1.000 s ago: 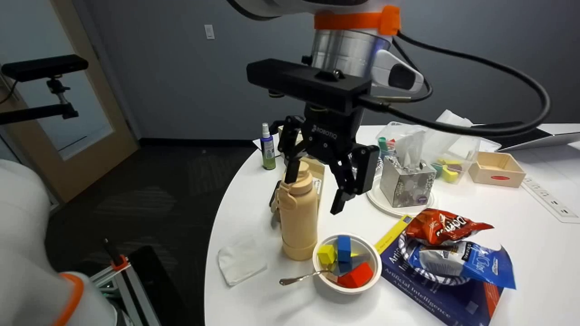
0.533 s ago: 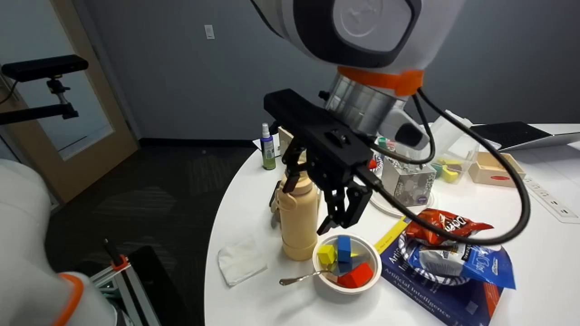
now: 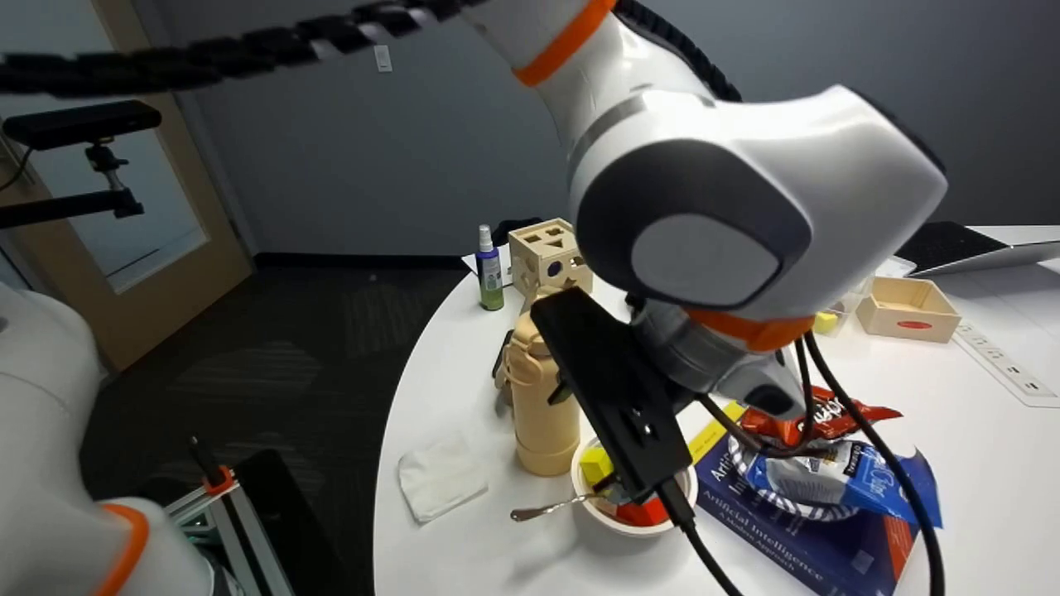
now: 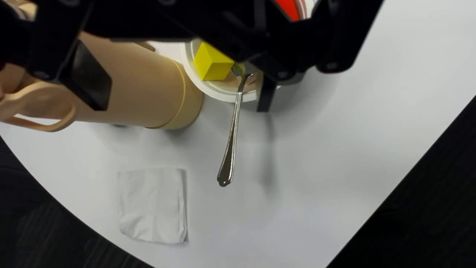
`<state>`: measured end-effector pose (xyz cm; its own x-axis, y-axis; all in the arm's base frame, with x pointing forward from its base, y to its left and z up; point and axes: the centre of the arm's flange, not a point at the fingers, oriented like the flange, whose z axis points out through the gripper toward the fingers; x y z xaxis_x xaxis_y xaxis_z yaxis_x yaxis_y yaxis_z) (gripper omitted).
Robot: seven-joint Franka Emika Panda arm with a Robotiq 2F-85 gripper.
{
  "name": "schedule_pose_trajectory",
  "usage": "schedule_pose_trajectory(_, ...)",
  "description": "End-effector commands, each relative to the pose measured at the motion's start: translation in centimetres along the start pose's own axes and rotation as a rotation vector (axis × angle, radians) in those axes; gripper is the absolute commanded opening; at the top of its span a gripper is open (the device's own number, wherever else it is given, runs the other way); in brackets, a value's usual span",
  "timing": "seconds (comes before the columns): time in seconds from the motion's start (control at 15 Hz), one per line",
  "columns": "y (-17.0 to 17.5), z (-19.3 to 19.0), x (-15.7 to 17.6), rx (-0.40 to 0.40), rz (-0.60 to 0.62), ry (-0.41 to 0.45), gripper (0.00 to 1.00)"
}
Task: Use the cake spatula to stir the blocks in the bowl.
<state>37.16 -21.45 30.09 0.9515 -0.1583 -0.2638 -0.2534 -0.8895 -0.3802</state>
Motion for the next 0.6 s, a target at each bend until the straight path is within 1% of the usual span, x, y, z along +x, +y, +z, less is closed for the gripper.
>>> schedule_pose_trajectory(0.0, 2.4, 2.8, 2.1, 0.062, 0.019, 0.015, 1.00)
schedule_pose_trajectory(0.2, 3.7, 4.9, 2.5, 0.090, 0.042, 0.000, 1.00)
schedule_pose_trajectory(0.53, 5.9, 7.7, 2.6, 0.169, 0.075, -0.037, 1.00)
